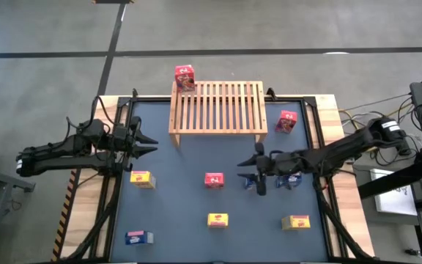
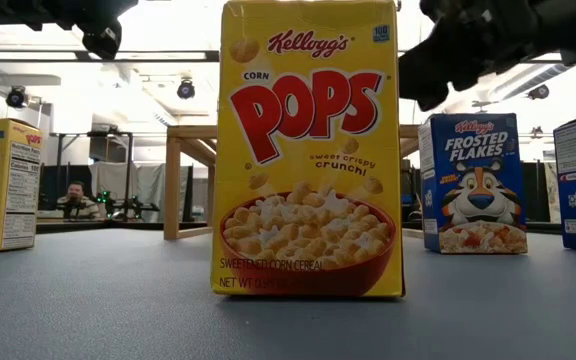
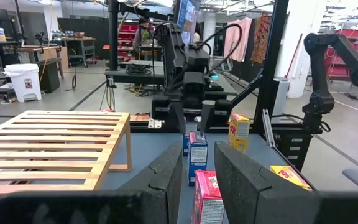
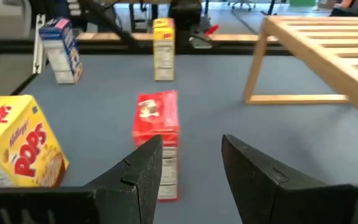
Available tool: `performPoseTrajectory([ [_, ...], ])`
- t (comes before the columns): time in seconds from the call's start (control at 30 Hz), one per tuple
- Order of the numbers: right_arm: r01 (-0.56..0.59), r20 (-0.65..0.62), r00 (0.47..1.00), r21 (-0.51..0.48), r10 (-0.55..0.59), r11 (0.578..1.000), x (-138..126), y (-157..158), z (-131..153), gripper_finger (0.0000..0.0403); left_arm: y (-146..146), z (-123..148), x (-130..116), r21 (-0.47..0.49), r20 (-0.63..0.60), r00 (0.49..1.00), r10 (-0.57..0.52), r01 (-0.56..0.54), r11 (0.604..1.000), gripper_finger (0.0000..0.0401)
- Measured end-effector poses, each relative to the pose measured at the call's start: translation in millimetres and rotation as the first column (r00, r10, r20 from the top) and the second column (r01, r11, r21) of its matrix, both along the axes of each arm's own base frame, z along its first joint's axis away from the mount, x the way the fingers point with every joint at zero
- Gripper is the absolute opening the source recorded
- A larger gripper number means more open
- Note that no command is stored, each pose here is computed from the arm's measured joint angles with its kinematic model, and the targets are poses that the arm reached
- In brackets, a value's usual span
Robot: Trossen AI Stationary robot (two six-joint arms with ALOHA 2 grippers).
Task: Stack cereal on shelf
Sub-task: Put the bottom red cereal box aligned with the other red cereal box on the shelf
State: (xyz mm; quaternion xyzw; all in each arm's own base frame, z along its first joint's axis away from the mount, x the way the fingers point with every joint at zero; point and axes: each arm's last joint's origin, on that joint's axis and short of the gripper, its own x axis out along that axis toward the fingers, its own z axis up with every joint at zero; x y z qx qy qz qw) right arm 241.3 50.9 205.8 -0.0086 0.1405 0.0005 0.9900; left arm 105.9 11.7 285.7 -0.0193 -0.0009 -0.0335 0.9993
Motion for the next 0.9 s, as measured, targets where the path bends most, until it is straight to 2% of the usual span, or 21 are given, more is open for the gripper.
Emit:
performPoseTrajectory([
  [0.13, -0.05, -0.056, 0.997, -0.027, 0.049, 0.998, 17, 12, 0, 0.0183, 0, 0, 0, 0.0, 0.0, 1.0, 0.0, 0.0, 1.0, 0.0076],
  [0.33, -0.073, -0.049, 0.996, -0.043, 0.071, 0.996, 37, 22, 8, 0.0242, 0, 0, 0, 0.0, 0.0, 1.0, 0.0, 0.0, 1.0, 0.0076],
  [0.47, -0.068, -0.049, 0.997, -0.034, 0.067, 0.997, 41, 23, 12, 0.0268, 0, 0, 0, 0.0, 0.0, 1.0, 0.0, 0.0, 1.0, 0.0076],
  [0.7, -0.044, -0.066, 0.997, 0.031, 0.046, 0.999, 43, 24, 6, 0.0287, 0, 0, 1, 0.0, -0.003, 1.0, -0.001, 0.001, 1.0, 0.0076],
  [0.9, -0.042, -0.116, 0.992, 0.021, 0.044, 0.999, 51, 26, -10, 0.029, 0, 0, 1, -0.001, -0.005, 1.0, -0.001, 0.001, 1.0, 0.0076],
])
